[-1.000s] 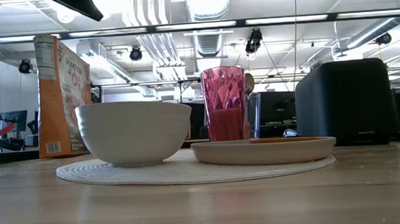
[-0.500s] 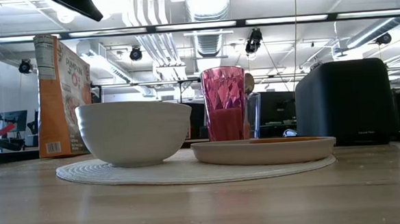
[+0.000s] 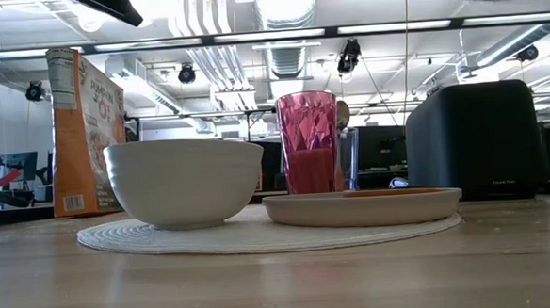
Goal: Arrange a breakfast setting
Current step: Put the red apple on the white table mat to the left of the red glass
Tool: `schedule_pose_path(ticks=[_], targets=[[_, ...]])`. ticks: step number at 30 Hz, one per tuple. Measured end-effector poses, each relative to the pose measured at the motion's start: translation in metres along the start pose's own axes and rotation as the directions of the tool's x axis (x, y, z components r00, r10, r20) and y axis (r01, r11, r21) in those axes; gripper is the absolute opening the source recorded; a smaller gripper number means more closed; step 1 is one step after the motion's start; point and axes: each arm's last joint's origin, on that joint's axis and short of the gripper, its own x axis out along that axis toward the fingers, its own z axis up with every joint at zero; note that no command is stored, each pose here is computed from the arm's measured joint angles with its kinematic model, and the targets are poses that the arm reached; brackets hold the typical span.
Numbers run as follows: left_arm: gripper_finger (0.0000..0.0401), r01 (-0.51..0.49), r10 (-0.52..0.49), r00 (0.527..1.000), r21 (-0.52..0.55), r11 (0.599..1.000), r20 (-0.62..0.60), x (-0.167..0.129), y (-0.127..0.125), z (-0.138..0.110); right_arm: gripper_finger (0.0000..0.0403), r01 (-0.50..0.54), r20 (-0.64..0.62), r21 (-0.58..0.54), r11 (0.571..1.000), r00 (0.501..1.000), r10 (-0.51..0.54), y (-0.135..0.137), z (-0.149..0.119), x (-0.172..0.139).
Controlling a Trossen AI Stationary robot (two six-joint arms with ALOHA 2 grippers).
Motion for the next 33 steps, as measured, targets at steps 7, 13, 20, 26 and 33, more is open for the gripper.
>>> schedule_pose_path(ticks=[7, 13, 20, 26, 33], targets=[[0.0155, -0.019, 0.022, 0.997, -0.043, 0.999, 0.076, 0.000, -0.002, 0.006, 0.0164, 0.140, 0.302, 0.040, 0.989, 0.942, -0.145, 0.019, 0.024, 0.040], [0.0155, -0.080, 0.075, 0.974, 0.015, 0.997, 0.213, -0.002, -0.005, 0.019, 0.0164, 0.139, 0.361, -0.063, 0.988, 0.926, -0.108, 0.037, 0.047, 0.076], [0.0155, -0.096, 0.077, 0.970, 0.074, 0.993, 0.233, -0.003, -0.005, 0.022, 0.0164, 0.090, 0.427, -0.134, 0.987, 0.904, -0.024, 0.039, 0.074, 0.086], [0.0155, -0.083, 0.071, 0.976, 0.050, 0.995, 0.205, -0.001, -0.004, 0.020, 0.0164, 0.097, 0.430, -0.118, 0.988, 0.902, -0.037, 0.030, 0.082, 0.089], [0.0155, -0.022, 0.006, 0.967, 0.060, 0.998, 0.254, -0.003, -0.010, 0.027, 0.0169, 0.066, 0.415, -0.133, 0.989, 0.910, -0.005, 0.028, 0.084, 0.093]])
